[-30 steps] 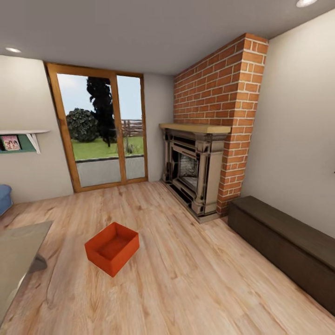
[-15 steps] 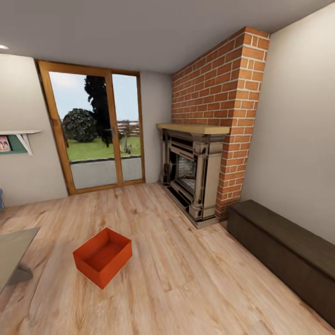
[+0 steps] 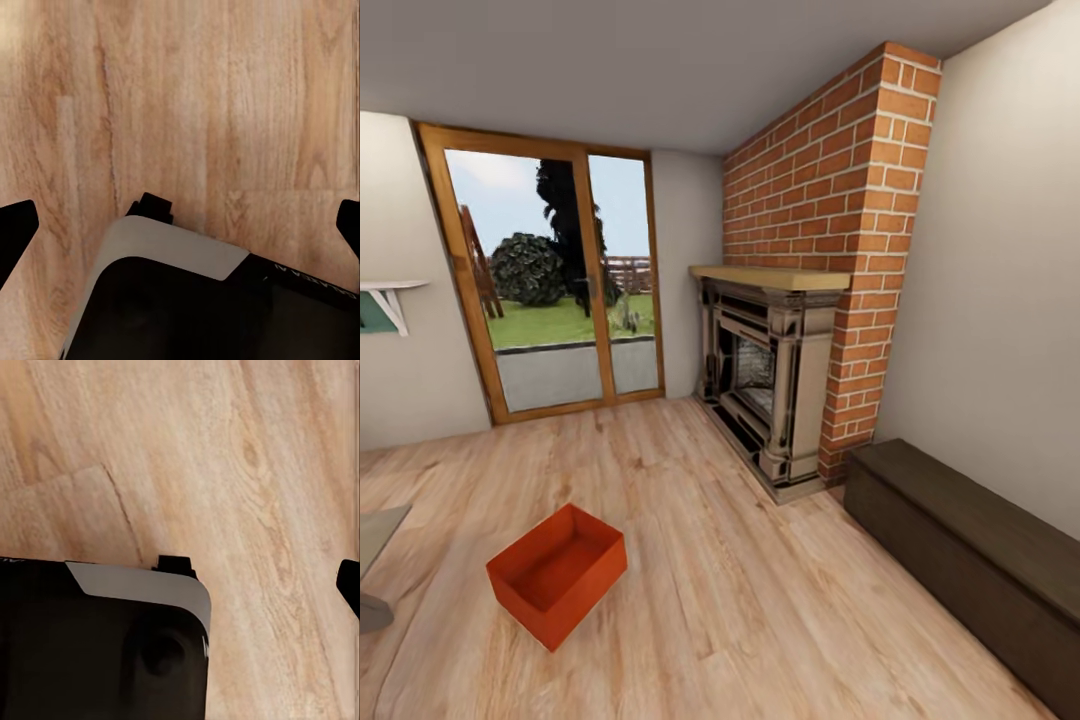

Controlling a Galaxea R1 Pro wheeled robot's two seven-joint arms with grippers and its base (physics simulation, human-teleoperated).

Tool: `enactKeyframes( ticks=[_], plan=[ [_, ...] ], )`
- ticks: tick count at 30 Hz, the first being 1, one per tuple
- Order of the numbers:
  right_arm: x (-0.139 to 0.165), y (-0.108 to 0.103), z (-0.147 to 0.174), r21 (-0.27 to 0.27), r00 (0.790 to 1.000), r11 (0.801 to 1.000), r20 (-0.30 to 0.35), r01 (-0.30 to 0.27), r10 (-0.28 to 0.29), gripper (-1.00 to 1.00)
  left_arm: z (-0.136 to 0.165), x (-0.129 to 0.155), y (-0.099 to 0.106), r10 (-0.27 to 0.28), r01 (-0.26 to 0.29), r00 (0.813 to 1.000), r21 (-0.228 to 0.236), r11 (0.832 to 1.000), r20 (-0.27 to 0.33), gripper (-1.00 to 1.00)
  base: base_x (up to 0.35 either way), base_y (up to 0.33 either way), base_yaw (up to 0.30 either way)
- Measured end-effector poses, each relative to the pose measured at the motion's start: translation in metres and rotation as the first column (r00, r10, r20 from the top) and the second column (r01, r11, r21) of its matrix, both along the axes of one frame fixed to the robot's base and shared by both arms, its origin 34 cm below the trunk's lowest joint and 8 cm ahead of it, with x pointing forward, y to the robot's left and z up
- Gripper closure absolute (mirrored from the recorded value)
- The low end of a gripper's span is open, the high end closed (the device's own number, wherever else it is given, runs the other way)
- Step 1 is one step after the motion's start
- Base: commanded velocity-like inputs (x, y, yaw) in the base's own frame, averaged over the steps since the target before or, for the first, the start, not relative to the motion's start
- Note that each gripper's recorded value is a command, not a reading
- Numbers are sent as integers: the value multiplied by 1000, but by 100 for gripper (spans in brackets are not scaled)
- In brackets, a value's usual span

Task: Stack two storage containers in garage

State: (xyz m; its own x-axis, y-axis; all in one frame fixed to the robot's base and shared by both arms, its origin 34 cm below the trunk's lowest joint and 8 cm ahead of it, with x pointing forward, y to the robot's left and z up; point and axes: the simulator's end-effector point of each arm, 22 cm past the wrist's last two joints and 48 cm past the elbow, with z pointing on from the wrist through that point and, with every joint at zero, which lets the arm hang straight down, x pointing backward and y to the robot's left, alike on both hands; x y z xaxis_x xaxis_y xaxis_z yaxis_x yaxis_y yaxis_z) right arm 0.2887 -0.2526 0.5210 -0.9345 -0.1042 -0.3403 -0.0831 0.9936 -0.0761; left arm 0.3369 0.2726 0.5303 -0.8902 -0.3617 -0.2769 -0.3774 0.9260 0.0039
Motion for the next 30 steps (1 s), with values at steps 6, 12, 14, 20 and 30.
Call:
enactKeyframes(
  ticks=[6, 12, 14, 20, 30],
  plan=[
    [1, -5, 0, -4, 1000, 1000, 4, 0, 0, -100, 0, 0, 0, 0, 0, 1000, 0, 1000, 0, -100, 289, -176, 127],
    [1, -5, 0, -2, 1000, 1000, 3, -3, 3, -100, 0, 0, 0, 0, 0, 1000, 0, 1000, 0, -100, 289, -188, 257],
    [1, -5, 0, -2, 1000, 1000, 2, -4, 4, -100, 0, 0, 0, 0, 0, 1000, 0, 1000, 0, -100, 288, -192, 268],
    [1, -5, 0, -2, 1000, 1000, 2, -3, 3, -100, 0, 0, 0, 0, 0, 1000, 0, 1000, 0, -100, 288, -192, 269],
    [1, -5, 0, -2, 1000, 1000, 2, -1, 1, -100, 0, 0, 0, 0, 0, 1000, 0, 1000, 0, -100, 288, -193, 269]
  ],
)
